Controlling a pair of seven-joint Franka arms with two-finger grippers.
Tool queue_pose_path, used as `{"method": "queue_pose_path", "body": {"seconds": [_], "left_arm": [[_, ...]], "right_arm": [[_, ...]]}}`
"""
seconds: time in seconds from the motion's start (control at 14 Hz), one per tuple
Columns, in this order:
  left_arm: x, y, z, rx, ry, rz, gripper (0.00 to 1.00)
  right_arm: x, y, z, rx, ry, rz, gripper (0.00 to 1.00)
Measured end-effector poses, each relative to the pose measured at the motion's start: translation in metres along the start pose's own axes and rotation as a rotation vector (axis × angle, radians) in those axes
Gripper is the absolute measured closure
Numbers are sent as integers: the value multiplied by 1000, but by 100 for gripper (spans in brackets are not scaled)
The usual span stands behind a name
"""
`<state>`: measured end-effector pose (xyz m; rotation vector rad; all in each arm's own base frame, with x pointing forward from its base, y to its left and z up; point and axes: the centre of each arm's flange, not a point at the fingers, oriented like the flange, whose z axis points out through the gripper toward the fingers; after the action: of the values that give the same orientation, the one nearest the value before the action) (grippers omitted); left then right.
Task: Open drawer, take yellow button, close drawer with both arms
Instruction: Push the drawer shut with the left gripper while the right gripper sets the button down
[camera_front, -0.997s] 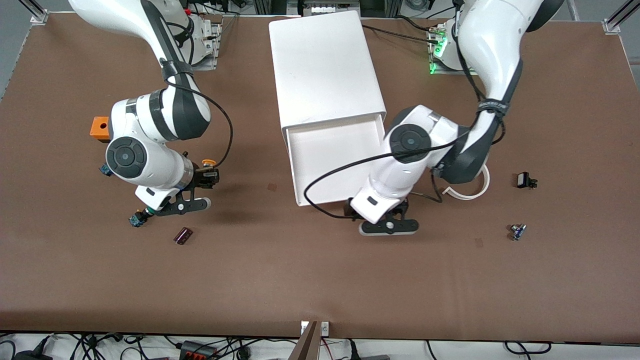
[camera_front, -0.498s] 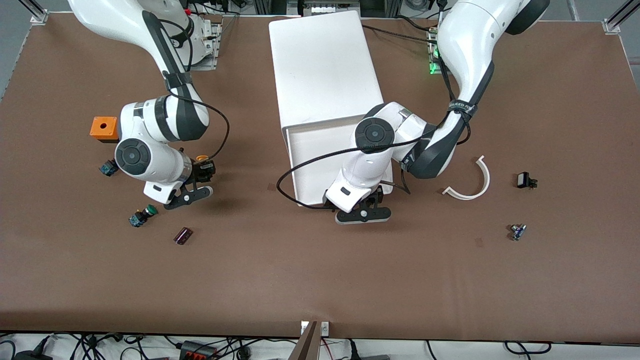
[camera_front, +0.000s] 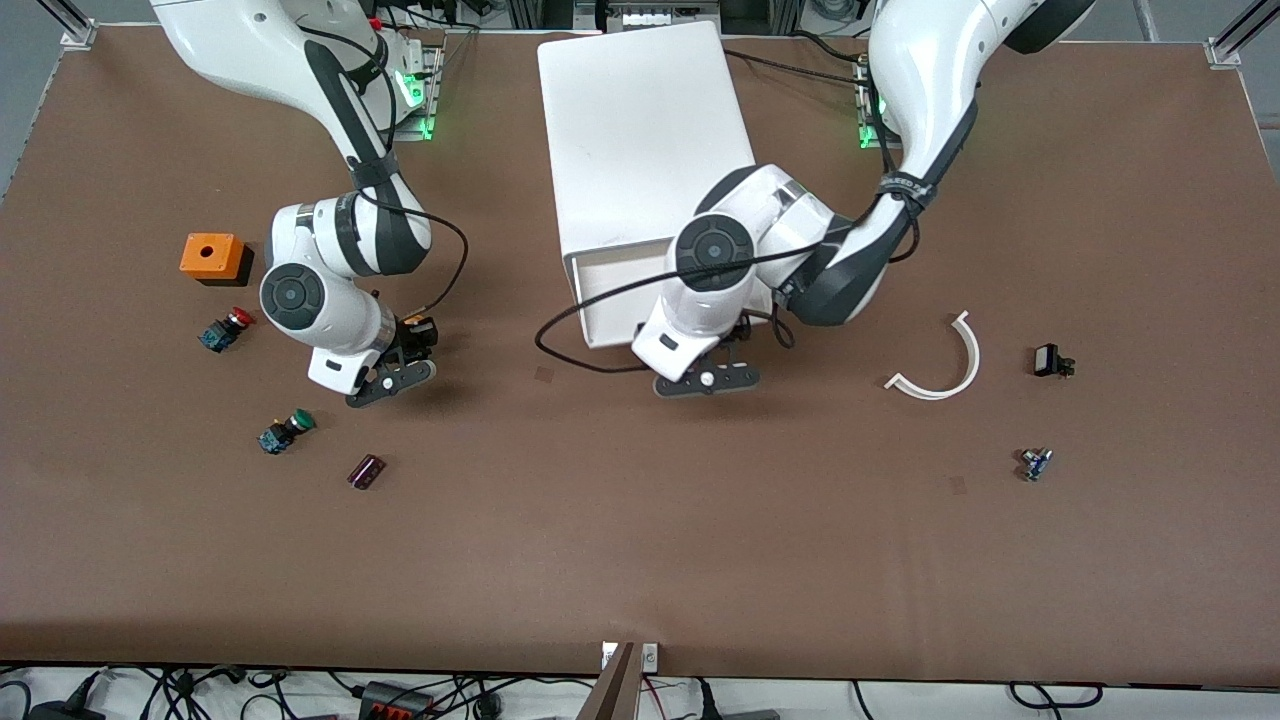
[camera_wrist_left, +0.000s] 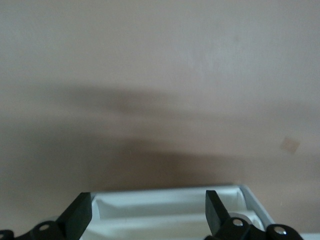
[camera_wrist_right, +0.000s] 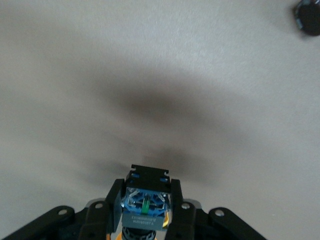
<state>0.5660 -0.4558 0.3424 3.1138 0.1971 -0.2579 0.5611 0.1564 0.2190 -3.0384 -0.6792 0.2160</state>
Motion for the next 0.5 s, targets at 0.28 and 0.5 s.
{"method": "queue_pose_path", "body": {"seconds": [0.28, 0.5], "left_arm": [[-22, 6, 27, -4, -105, -1, 0], [-24, 2, 27, -8, -144, -3, 0]], "right_arm": [[-1, -3, 6, -4, 4, -23, 59], [1, -1, 12, -12, 19, -21, 59]]}}
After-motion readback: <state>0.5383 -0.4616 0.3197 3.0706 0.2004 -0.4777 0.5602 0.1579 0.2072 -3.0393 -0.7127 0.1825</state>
